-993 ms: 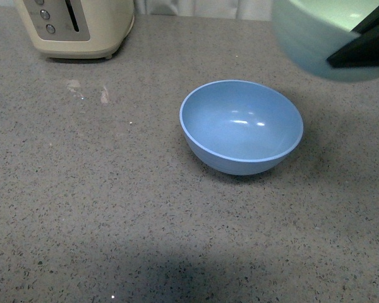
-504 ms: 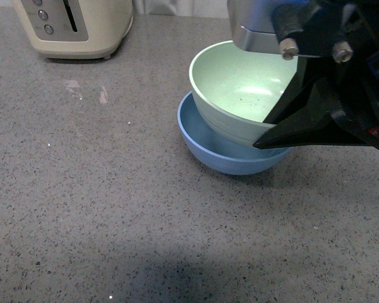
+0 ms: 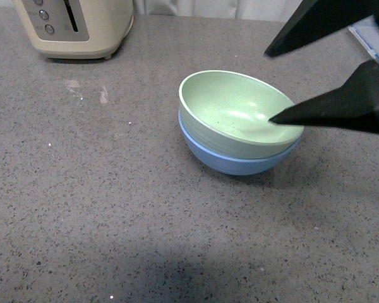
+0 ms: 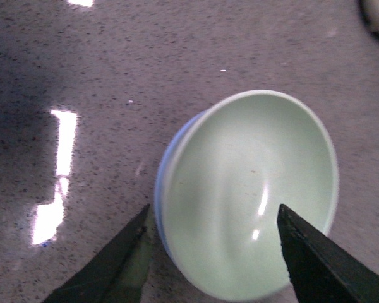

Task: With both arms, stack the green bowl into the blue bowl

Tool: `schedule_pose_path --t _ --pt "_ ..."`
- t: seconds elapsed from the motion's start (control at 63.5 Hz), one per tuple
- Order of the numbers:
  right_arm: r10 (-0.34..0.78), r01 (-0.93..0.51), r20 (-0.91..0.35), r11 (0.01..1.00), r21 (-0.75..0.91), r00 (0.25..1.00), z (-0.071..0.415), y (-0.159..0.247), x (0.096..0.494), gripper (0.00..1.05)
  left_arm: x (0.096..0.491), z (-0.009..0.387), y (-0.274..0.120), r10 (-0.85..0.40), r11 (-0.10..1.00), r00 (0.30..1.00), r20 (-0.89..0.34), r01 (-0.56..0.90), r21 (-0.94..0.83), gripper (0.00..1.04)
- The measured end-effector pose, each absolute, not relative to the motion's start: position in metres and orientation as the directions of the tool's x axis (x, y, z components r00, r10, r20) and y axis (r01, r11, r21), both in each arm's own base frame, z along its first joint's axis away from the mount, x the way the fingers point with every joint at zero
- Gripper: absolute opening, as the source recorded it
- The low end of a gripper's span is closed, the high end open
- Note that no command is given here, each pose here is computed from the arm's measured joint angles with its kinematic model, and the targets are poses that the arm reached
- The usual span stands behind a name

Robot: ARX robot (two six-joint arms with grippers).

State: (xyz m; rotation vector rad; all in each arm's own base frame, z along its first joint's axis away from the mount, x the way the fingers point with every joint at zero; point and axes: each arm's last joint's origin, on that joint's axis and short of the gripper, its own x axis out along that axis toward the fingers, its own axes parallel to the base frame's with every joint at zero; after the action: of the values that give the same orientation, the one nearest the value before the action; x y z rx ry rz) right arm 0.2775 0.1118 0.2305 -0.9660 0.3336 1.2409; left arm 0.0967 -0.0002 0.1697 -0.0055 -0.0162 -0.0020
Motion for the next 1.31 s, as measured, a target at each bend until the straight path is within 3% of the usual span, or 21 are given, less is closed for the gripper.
schedule_pose_path --t 0.142,0.315,0.41,0.504,0.646,0.93,1.071,1.308 --pt "0.649 -0.829 -0.550 0.247 -0.501 0.526 0.251 0.077 0.257 0.97 0.097 0.170 0.000 -0.002 1.000 1.000 0.016 0.002 -0.006 0.98" --pt "0.581 -0.728 -0.439 0.533 -0.431 0.686 0.243 0.041 0.228 0.95 0.097 0.170 0.000 -0.002 1.000 1.000 0.016 0.002 -0.006 0.98" --pt "0.412 -0.504 -0.298 0.766 -0.399 0.861 0.240 0.020 0.214 0.95 0.097 0.170 0.000 -0.002 1.000 1.000 0.016 0.002 -0.006 0.98" --pt "0.249 -0.312 -0.228 0.901 -0.302 0.941 0.234 0.004 0.199 0.95 0.097 0.170 0.000 -0.002 1.000 1.000 0.016 0.002 -0.006 0.98" --pt "0.222 -0.266 -0.224 0.945 -0.190 0.949 0.232 0.001 0.195 0.95 0.097 0.170 0.000 -0.003 1.000 1.000 0.016 0.003 -0.006 0.98" --pt "0.224 -0.263 -0.227 0.952 -0.155 0.948 0.231 0.001 0.195 0.95 0.097 0.170 0.000 -0.002 1.000 1.000 0.016 0.002 -0.006 0.98" --pt "0.006 -0.009 -0.034 0.997 -0.082 0.999 0.220 -0.001 0.187 0.73 0.097 0.170 0.000 -0.002 1.000 1.000 0.016 0.002 -0.005 0.98" --pt "-0.002 0.002 -0.007 1.000 -0.020 1.000 0.202 0.000 0.166 0.34 0.097 0.170 0.000 -0.002 1.000 1.000 0.016 0.002 -0.005 0.98"
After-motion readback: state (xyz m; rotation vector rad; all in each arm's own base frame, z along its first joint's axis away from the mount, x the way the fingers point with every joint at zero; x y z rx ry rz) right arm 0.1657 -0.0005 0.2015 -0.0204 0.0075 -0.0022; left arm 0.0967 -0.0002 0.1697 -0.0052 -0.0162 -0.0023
